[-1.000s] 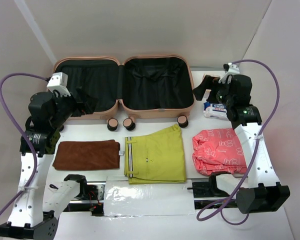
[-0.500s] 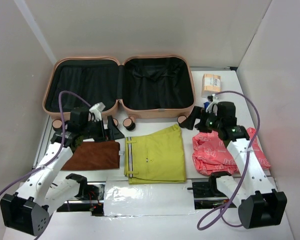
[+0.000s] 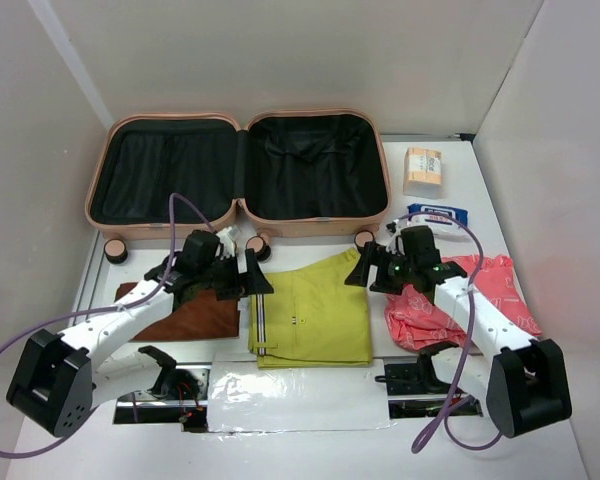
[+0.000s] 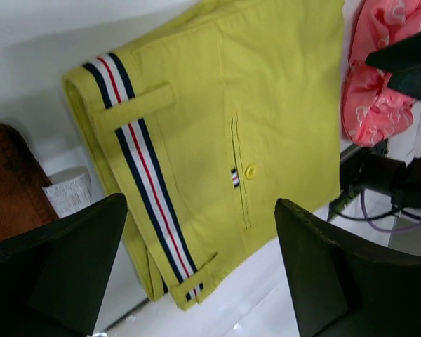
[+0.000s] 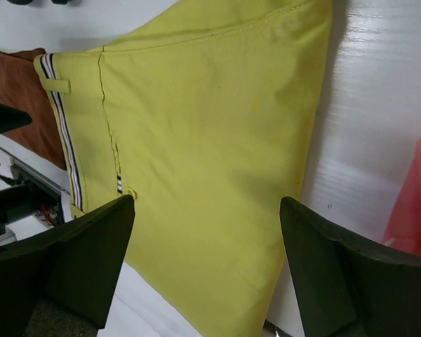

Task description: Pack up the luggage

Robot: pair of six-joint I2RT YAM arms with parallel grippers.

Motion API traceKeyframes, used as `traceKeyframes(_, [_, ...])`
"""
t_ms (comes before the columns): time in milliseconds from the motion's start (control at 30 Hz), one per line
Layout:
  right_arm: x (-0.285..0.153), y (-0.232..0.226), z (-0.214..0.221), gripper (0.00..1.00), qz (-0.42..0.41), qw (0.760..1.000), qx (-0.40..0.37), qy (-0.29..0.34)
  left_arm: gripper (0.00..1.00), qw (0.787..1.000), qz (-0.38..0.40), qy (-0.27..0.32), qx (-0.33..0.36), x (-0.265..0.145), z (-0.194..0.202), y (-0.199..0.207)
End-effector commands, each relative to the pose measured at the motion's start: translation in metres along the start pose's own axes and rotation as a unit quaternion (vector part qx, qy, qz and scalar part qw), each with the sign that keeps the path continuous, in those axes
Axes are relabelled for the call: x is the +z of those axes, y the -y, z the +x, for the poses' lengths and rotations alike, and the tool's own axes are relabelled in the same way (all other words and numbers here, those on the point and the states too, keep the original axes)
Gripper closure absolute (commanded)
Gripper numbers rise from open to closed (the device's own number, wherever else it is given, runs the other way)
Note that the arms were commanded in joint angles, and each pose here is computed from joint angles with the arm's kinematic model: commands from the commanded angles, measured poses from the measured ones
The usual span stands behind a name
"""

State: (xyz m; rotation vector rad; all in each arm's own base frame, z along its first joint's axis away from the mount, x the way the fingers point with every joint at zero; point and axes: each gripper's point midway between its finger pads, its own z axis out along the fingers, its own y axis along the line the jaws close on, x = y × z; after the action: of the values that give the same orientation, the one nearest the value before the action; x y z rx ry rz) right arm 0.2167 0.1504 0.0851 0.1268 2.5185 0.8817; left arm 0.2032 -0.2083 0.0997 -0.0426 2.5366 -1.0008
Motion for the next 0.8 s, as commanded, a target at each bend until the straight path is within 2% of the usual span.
traceKeyframes(0, [0.012, -0.001, -0.006, 0.09, 0.006, 1.000, -0.017, 0.020, 0.00, 0.999, 0.000, 0.040, 0.003, 0.011, -0.013, -0.001])
traceKeyframes(467, [0.033, 0.022, 0.033, 0.16, 0.031, 0.999, -0.009, -0.006, 0.00, 0.999, -0.038, 0.033, -0.018, 0.030, 0.002, -0.029])
traceKeyframes(600, [0.040, 0.025, 0.039, 0.22, 0.035, 0.999, -0.014, -0.014, 0.00, 0.998, -0.051, 0.035, -0.033, 0.035, 0.011, -0.042])
traceKeyframes(767, [0.045, 0.037, 0.051, 0.35, 0.052, 0.998, -0.008, -0.025, 0.02, 0.998, -0.053, 0.028, -0.036, 0.040, 0.017, -0.042])
